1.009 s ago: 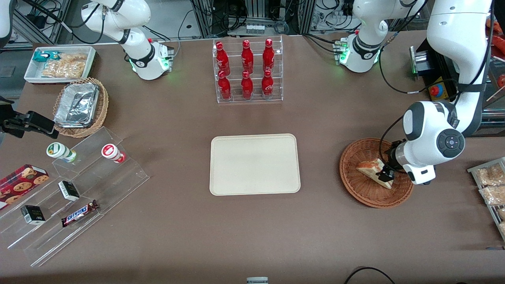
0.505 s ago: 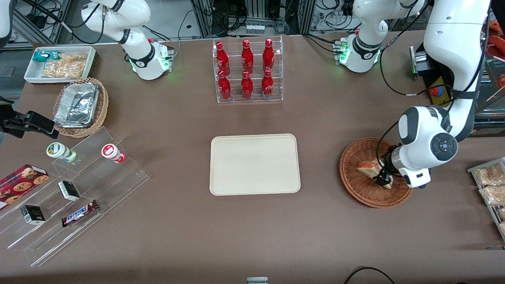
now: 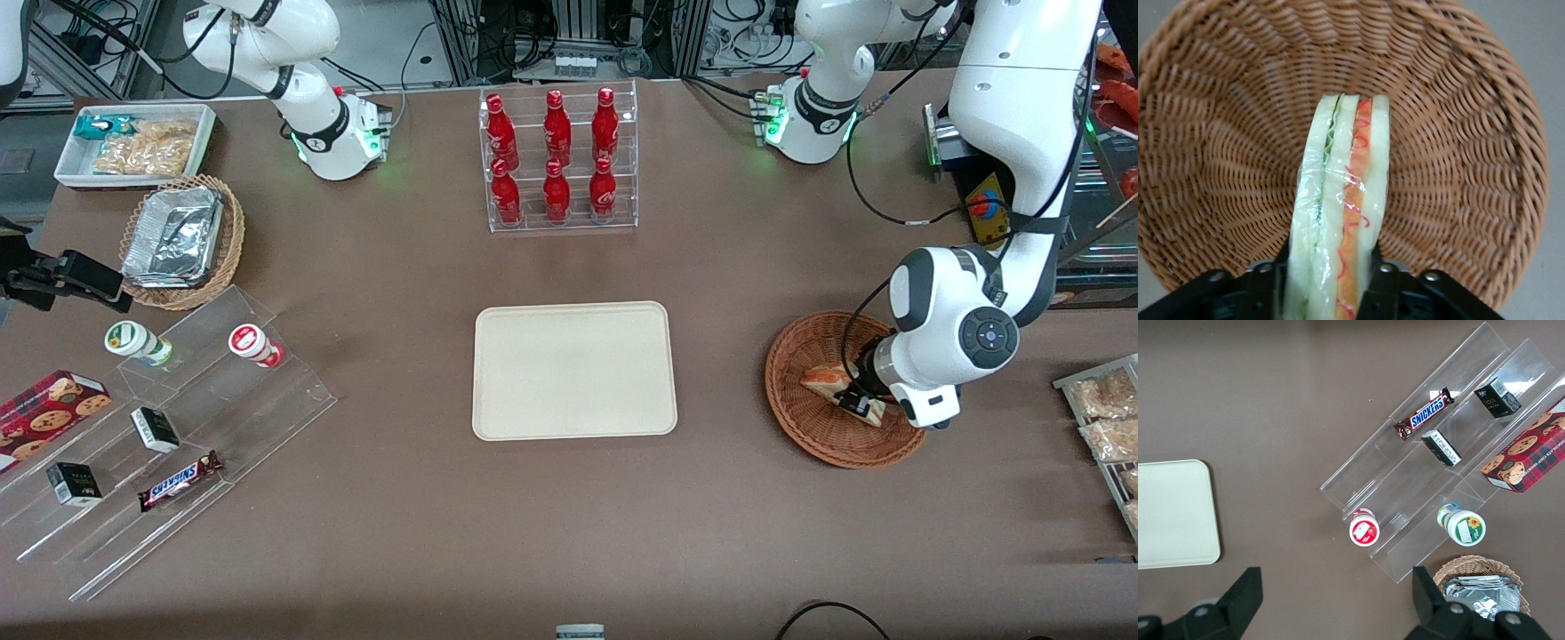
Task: Place sandwich from basket to tray
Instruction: 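Close the left gripper on the wrapped sandwich standing on its edge, then lift the sandwich with the left gripper and carry it over the cream tray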
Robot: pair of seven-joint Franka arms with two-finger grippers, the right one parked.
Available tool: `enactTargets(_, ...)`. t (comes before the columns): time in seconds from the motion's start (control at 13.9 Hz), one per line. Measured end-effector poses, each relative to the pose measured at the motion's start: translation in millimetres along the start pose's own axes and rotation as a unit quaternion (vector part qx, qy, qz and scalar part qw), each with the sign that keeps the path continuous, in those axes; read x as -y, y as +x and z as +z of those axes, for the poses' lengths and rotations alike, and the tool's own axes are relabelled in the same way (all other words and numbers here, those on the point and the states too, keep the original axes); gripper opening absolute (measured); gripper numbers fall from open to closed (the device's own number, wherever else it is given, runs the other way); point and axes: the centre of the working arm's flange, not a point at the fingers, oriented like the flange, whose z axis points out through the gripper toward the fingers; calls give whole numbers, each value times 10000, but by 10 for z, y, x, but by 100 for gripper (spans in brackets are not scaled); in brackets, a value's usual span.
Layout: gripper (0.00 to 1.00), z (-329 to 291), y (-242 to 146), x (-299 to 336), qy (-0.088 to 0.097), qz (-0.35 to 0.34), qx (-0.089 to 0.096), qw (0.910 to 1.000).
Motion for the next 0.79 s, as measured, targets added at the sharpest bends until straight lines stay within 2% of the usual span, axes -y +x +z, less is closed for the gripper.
enactTargets(0.36,18,-223,-430,-282,-197,657,-90,9976)
enactTargets(0.5,18,-394,-730,-398,-163,1159,-118,9931)
enactTargets(0.65,16,-644,-1180,-541,-147,1699,-153,9852)
enactTargets(0.79,15,-841,-1813,-694,-171,2222,-199,9746)
